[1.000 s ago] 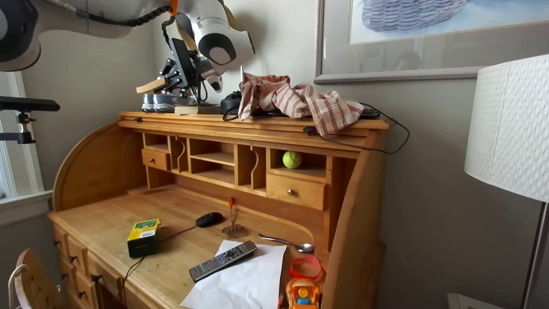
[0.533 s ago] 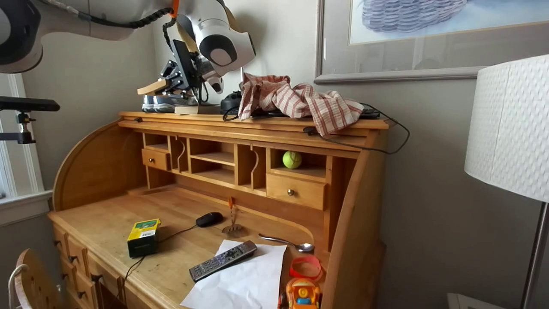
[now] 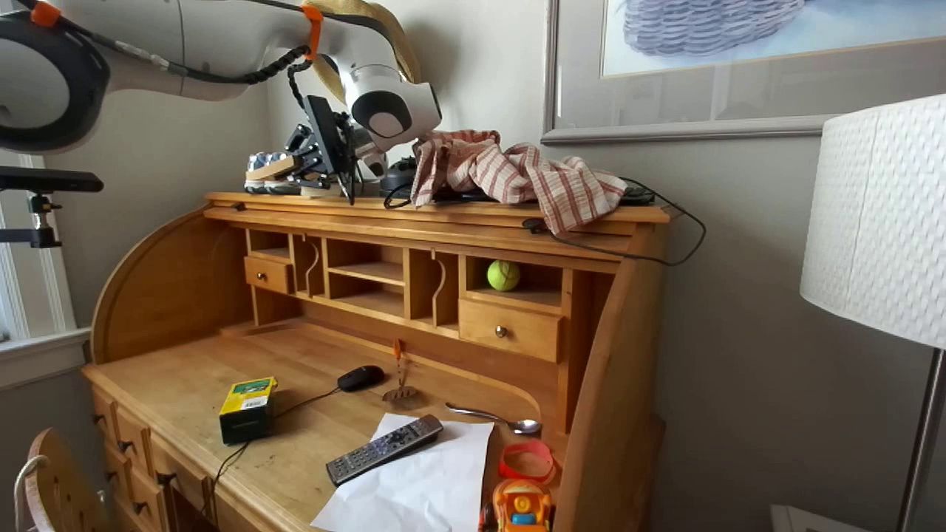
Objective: Put the white book on the top shelf
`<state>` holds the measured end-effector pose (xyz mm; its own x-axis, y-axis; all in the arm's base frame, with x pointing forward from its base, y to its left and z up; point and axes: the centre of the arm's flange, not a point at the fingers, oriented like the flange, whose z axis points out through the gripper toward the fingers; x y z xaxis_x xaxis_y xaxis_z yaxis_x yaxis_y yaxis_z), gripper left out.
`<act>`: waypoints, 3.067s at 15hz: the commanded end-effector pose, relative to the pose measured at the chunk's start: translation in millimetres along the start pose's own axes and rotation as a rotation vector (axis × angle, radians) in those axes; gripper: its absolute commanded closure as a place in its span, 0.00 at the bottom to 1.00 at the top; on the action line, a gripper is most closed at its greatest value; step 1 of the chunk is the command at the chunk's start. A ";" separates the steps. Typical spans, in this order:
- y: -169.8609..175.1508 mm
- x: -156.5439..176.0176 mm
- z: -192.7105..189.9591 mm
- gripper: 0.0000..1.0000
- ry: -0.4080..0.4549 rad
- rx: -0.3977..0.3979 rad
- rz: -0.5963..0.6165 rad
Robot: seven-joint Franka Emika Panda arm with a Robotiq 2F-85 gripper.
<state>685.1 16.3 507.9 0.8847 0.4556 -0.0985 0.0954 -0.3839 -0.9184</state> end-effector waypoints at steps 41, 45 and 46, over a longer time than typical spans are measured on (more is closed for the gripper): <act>-64.1 94.6 -26.0 0.95 0.317 -0.292 0.122; -75.7 111.0 -4.9 0.95 0.359 -0.275 0.134; -79.1 115.7 -2.9 0.95 0.377 -0.278 0.140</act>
<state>734.2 80.8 552.9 0.9911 0.1308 -0.0254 0.0620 -0.6221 -0.7805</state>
